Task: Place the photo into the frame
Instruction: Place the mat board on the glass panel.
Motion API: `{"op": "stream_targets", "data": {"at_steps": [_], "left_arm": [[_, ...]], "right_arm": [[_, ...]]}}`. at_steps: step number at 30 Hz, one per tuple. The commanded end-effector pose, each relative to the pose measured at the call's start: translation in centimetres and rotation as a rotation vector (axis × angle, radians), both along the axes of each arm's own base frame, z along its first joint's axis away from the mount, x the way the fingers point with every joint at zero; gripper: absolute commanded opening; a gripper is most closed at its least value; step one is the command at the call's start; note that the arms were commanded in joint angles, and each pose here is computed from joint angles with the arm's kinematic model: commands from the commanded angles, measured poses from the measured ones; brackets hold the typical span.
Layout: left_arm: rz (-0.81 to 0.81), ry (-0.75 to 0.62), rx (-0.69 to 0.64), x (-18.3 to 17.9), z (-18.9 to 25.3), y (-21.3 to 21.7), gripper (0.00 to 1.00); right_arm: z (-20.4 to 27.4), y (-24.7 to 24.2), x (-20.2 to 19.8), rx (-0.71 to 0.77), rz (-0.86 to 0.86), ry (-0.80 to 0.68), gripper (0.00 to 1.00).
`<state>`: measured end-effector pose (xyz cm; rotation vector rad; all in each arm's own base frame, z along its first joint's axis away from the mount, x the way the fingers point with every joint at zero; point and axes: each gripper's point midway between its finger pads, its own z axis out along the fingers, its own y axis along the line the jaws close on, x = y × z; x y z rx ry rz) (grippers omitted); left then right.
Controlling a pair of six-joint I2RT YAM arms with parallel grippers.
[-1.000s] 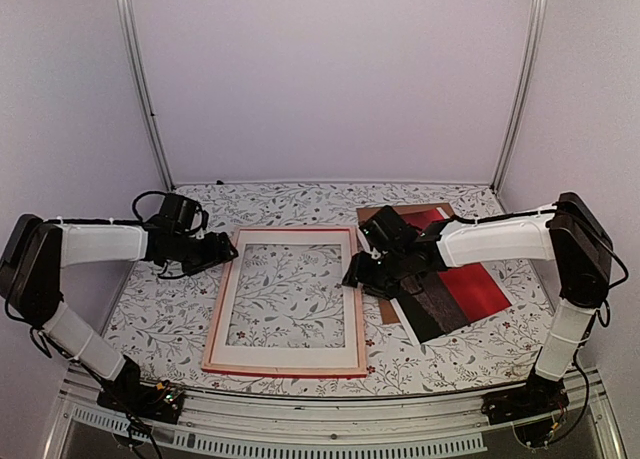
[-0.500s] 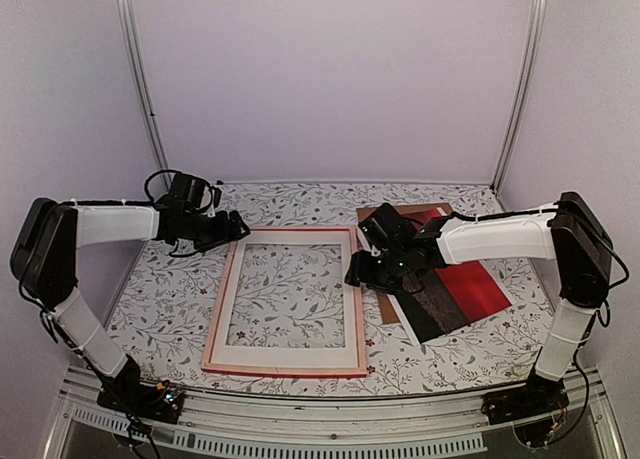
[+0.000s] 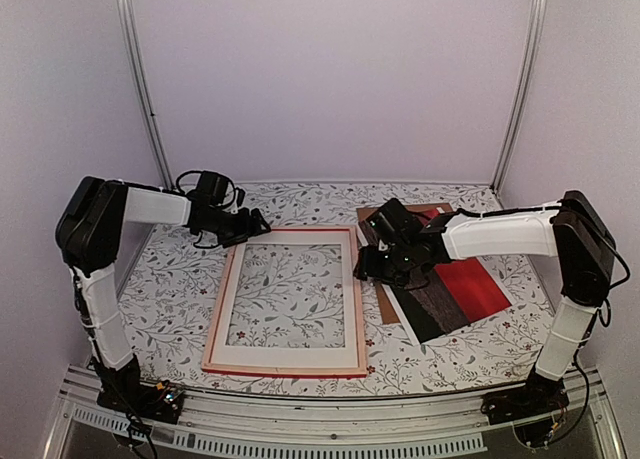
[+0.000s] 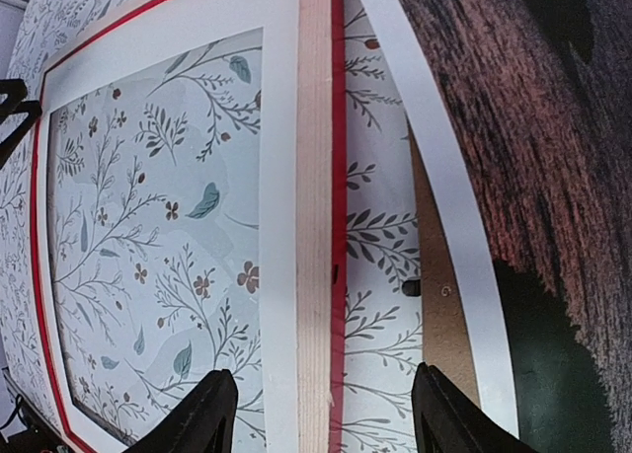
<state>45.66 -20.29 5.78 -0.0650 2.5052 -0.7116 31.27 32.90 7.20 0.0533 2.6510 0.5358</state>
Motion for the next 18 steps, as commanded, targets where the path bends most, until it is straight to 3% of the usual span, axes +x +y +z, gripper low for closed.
{"op": "stream_targets", "data": {"at_steps": [1,9,18], "left_arm": [[-0.048,0.010,-0.017,0.8,-1.1,-1.7,0.84],[-0.004,0.037,0.052,0.5,-3.0,-0.8,0.84],[0.005,-0.055,0.036,1.0,1.1,-0.7,0.85]], "right_arm": [[1.7,-1.7,1.0,0.003,-0.031,-0.045,0.64],[0.5,-1.9,0.5,0.011,-0.029,-0.015,0.64],[0.4,-4.2,1.0,-0.014,-0.072,-0.015,0.65]]}}
